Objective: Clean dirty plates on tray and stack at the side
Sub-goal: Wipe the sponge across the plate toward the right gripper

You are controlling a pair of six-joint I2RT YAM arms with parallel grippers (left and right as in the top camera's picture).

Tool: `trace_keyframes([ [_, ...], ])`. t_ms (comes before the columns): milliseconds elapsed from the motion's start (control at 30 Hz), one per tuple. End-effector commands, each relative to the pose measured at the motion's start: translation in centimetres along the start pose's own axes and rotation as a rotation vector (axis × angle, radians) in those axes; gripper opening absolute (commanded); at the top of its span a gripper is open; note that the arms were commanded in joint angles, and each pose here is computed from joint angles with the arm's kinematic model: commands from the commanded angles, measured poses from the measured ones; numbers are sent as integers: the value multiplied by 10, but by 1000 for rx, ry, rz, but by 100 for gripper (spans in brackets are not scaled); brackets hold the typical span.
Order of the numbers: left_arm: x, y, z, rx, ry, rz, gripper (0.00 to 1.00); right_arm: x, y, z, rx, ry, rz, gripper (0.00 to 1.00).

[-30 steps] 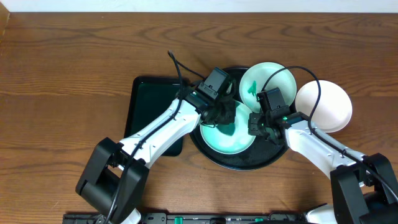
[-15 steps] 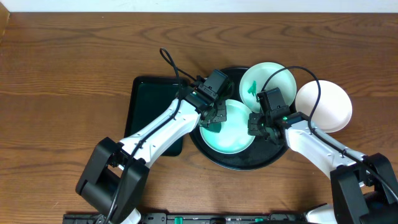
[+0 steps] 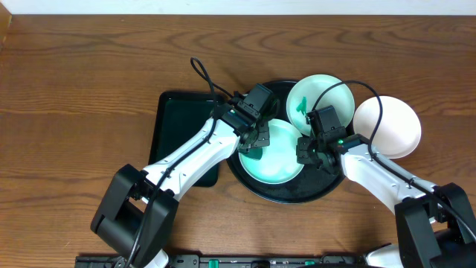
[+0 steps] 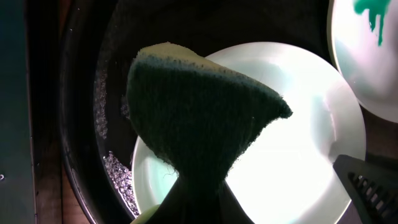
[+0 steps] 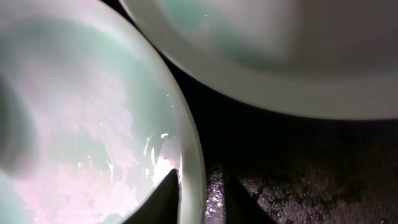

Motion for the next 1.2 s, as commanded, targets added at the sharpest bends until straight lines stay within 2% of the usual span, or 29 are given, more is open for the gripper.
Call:
trace_keyframes([
  [0,-3,3,0,-13,-14,-10,7,5,1,3,-2,17,-3,13],
  [100,-3,3,0,-13,-14,-10,7,6,0,3,-1,22,-3,1],
  [200,-3,3,0,-13,-14,-9,7,6,0,3,-2,22,-3,2],
  [267,-3,3,0,-13,-14,-9,7,6,0,3,-2,22,-3,16],
  [333,-3,3,0,-14,-14,-5,7,6,0,3,-1,22,-3,23],
  [667,-3,3,0,-14,-14,-6,7,7,0,3,0,26,-2,26],
  [767,-3,3,0,-14,-13,-6,7,8,0,3,0,28,-2,22],
  [900,-3,3,0,-15,-13,-6,7,8,0,3,0,27,-2,2],
  [1167,-3,4,1,-23,-16,-6,8,7,0,3,-1,25,-2,1],
])
Point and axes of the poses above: each gripper's point midway between its finger pads, its own z axis out along the fingers, its own y axis along the line the jaws close on, x = y × z, the point moved 5 cm from there along -z, back along the fingers, and after that the axes turned 12 degrees about -z, right-handed, at the moved point
